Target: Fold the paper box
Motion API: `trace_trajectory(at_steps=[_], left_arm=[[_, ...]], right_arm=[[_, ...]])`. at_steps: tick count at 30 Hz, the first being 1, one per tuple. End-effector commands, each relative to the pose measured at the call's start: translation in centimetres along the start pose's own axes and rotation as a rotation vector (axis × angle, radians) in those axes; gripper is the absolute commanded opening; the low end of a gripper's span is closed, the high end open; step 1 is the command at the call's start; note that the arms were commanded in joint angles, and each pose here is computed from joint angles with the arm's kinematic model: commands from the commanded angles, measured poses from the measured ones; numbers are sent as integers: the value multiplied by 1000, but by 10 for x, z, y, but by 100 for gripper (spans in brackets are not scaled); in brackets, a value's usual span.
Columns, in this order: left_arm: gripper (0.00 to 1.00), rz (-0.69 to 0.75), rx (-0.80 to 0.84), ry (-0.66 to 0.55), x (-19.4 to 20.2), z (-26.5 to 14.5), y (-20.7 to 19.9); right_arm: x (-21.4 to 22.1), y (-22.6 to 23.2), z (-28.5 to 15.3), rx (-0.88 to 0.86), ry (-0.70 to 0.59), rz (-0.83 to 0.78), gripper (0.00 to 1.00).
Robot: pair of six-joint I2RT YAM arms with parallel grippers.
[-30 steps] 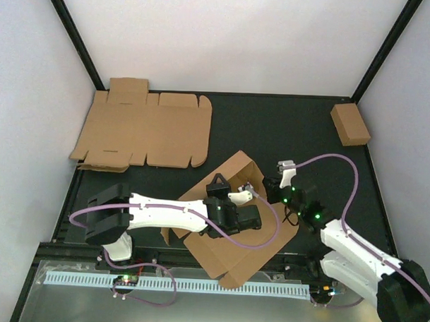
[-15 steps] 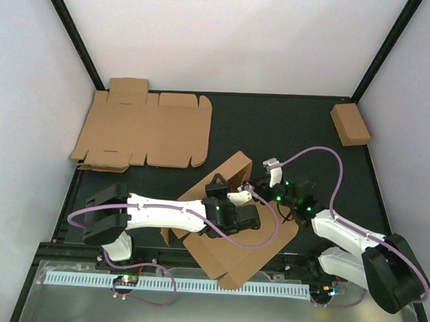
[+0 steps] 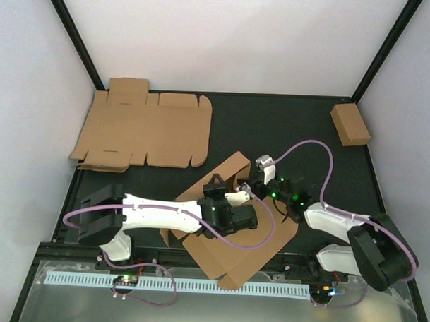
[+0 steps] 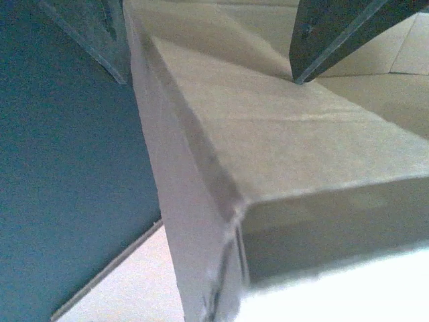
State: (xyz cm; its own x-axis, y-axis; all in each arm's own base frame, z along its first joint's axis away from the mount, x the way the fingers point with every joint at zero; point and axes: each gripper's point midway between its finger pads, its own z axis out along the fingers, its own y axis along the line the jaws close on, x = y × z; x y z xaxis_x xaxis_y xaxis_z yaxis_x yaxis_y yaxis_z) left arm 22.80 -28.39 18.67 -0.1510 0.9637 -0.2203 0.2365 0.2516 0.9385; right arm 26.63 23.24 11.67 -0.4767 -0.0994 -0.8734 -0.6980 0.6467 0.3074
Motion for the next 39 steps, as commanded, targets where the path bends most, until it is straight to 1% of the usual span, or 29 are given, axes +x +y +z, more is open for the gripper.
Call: trace_trajectory(at_steps=[1,7,12,17,21,23,25,26,29,31,34,39], left_arm=[[2,-2,128,-53,-4,-8,-25],[2,-18,141,-67,-5,-9,-23],[2,-34,156,-81,-5,-10,-23],[1,-24,167,-88,-5,-11,-28],[2,-30,169,-94,-7,-12,-27],[2,-36,169,-96,-7,-12,-26],[2,-39,168,-98,-7,-13,-24],[1,-39,170,-99,-7,-13,-24],[2,-42,167,-93,-6,-13,-22],[2,-50,168,-93,-4,-14,-21],[2,-60,184,-101,-5,-15,-21],[8,-95,211,-120,-12,-18,-19]], right_arm=[[-32,7,7,-44,-137,-85,68],[-31,6,19,-65,-149,-112,56],[-32,2,21,-45,-178,-113,45],[-31,4,25,-8,-193,-132,43],[-30,2,29,64,-203,-144,42],[-30,-3,30,109,-214,-136,36],[-29,-5,33,132,-216,-122,25],[-30,-6,34,141,-227,-122,22],[-30,-3,33,144,-251,-128,18],[-32,-3,30,159,-263,-133,13],[-35,-6,25,214,-283,-142,3],[-34,-10,22,265,-277,-144,1]])
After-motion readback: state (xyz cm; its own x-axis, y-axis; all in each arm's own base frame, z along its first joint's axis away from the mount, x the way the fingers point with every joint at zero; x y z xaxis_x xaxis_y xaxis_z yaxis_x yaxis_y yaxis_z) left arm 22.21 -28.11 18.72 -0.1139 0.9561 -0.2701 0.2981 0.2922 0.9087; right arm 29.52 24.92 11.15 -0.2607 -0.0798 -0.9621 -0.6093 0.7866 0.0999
